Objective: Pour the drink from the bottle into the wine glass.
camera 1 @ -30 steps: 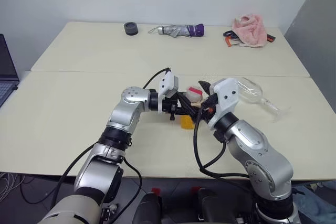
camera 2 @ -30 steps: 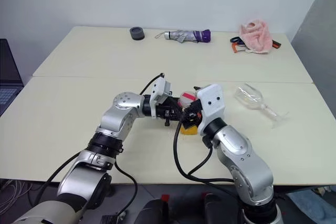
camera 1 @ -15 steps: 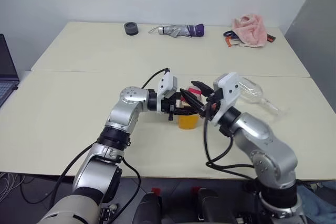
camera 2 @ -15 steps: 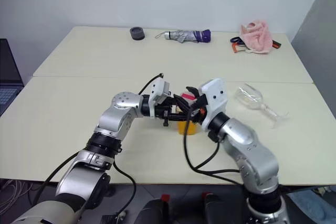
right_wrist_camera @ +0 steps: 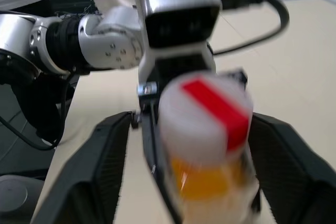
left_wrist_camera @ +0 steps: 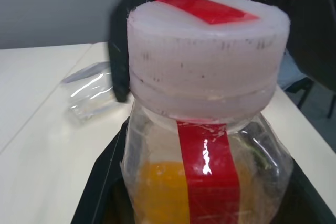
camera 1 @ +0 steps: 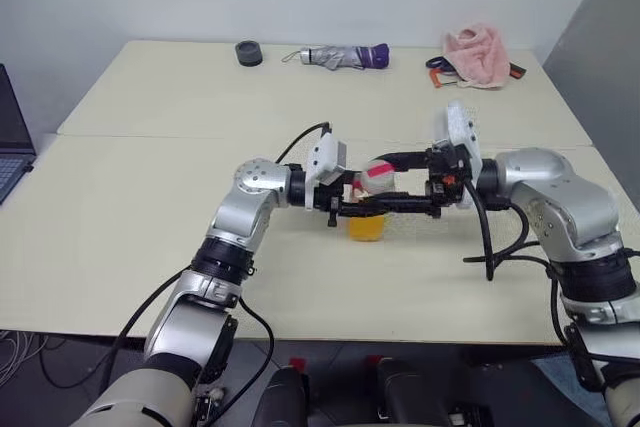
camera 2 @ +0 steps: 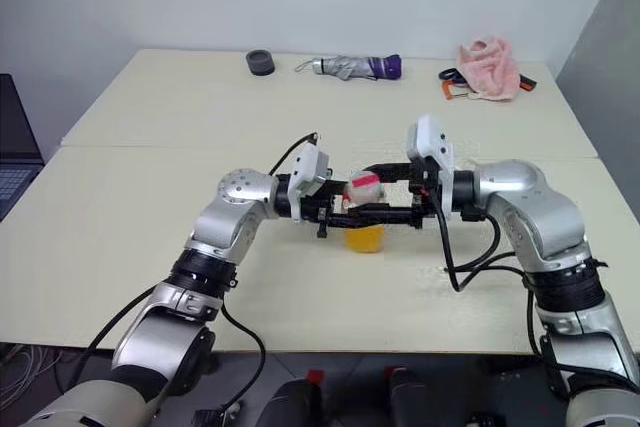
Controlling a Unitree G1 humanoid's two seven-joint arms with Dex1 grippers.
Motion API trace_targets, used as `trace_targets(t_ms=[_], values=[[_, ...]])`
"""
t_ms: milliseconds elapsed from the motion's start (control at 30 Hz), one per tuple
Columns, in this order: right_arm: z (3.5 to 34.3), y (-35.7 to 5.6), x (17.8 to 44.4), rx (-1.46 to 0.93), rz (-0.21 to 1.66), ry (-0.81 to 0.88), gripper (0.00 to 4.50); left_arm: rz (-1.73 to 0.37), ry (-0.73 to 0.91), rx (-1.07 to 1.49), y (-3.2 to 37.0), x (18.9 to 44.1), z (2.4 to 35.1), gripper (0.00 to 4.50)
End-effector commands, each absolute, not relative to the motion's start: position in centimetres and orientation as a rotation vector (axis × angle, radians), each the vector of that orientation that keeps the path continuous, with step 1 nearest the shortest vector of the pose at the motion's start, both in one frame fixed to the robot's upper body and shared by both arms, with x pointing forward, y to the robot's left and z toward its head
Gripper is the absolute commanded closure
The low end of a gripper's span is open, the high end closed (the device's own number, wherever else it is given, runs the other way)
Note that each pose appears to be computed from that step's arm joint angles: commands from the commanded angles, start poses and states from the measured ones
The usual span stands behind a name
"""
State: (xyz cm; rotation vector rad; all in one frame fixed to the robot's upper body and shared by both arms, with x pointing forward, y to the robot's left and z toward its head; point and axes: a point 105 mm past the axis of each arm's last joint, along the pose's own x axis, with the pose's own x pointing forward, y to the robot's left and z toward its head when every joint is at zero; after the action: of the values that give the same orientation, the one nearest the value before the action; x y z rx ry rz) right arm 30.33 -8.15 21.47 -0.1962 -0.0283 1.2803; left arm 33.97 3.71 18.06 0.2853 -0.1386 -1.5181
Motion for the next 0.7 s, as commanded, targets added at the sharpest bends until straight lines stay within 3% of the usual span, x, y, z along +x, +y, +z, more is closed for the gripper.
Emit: trace_targets(t_ms=[33, 167, 367, 700], values=[[24.1, -7.3, 28.3, -0.156, 1.127, -0.202, 0.0, -1.496, -0.225, 0.296, 3.6, 34.1, 20.0, 2.69], [23.5, -6.3, 27.6, -0.098, 0.91, -0.232, 0.0, -1.491, -0.223, 0.291, 3.4, 34.3, 19.9, 2.69], [23.0, -5.2, 28.9, -0.049, 0.611, -0.23, 0.0, -1.498, -0.215, 0.29, 3.0, 34.6, 19.6, 2.69], [23.4, -4.5, 29.2, -0.059, 0.516, -0.279, 0.0, -1.509, -0.22, 0.29, 2.6, 34.9, 19.5, 2.69]])
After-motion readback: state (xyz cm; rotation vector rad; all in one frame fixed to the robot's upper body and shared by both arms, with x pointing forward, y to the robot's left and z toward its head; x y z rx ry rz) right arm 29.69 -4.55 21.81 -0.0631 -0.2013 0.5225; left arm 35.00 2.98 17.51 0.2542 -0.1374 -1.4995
